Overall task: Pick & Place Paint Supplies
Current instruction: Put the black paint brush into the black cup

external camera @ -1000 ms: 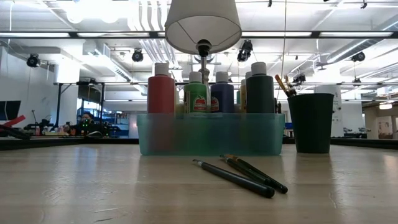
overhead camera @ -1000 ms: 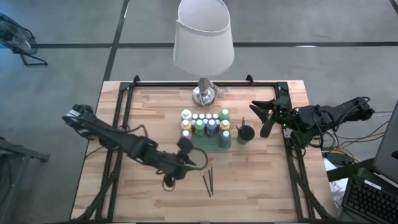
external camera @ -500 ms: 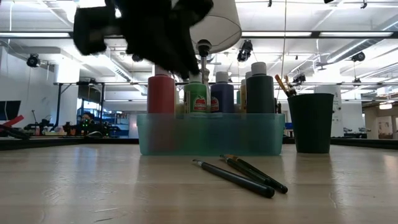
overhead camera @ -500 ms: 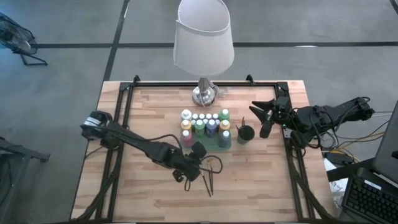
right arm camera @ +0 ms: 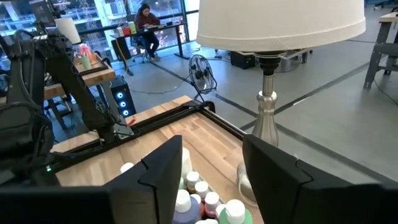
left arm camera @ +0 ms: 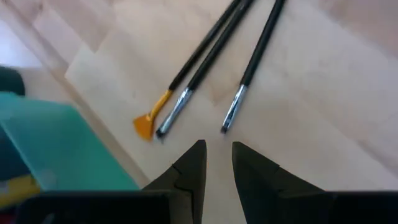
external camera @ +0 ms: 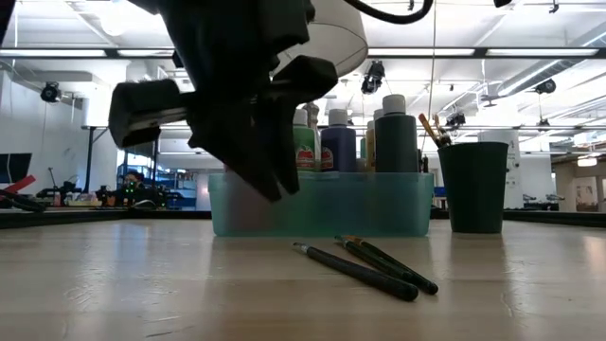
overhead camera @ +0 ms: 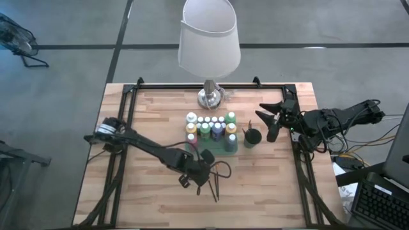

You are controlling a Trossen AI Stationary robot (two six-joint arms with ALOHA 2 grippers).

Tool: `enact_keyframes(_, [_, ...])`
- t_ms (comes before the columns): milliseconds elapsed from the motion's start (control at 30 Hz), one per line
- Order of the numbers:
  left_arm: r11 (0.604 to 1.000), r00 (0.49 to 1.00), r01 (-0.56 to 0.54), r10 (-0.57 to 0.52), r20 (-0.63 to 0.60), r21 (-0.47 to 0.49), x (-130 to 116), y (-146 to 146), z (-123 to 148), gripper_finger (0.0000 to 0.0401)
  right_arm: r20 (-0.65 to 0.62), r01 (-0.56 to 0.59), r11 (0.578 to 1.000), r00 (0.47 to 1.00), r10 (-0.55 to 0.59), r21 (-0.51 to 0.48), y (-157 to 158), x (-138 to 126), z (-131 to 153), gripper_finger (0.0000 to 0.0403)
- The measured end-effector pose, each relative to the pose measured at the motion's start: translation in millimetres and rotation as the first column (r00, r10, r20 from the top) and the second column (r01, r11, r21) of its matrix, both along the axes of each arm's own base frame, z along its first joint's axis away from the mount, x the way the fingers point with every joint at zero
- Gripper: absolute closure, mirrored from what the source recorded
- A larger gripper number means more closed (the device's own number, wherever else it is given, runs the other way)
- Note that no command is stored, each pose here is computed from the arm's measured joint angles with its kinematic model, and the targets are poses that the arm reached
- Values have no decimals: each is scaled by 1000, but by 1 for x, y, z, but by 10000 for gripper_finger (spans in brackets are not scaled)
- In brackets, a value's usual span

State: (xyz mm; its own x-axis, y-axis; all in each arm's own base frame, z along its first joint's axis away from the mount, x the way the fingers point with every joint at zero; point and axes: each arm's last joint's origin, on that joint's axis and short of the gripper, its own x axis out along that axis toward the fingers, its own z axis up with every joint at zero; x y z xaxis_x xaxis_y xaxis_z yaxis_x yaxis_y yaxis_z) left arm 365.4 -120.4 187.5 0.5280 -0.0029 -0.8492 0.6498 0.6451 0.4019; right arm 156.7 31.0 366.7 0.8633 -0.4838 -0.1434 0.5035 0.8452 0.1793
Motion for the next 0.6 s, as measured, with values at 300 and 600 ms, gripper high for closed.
enact_keyframes(300, [996,996,91,-91,-6,-4,7,4,-8,318,-6,0,1000,1000,0,-2,0,0,-1,214])
enact_keyframes(600, [995,993,98,-97,-64,3,12,5,-32,318,-19,0,1000,1000,0,-6,0,-1,-2,204])
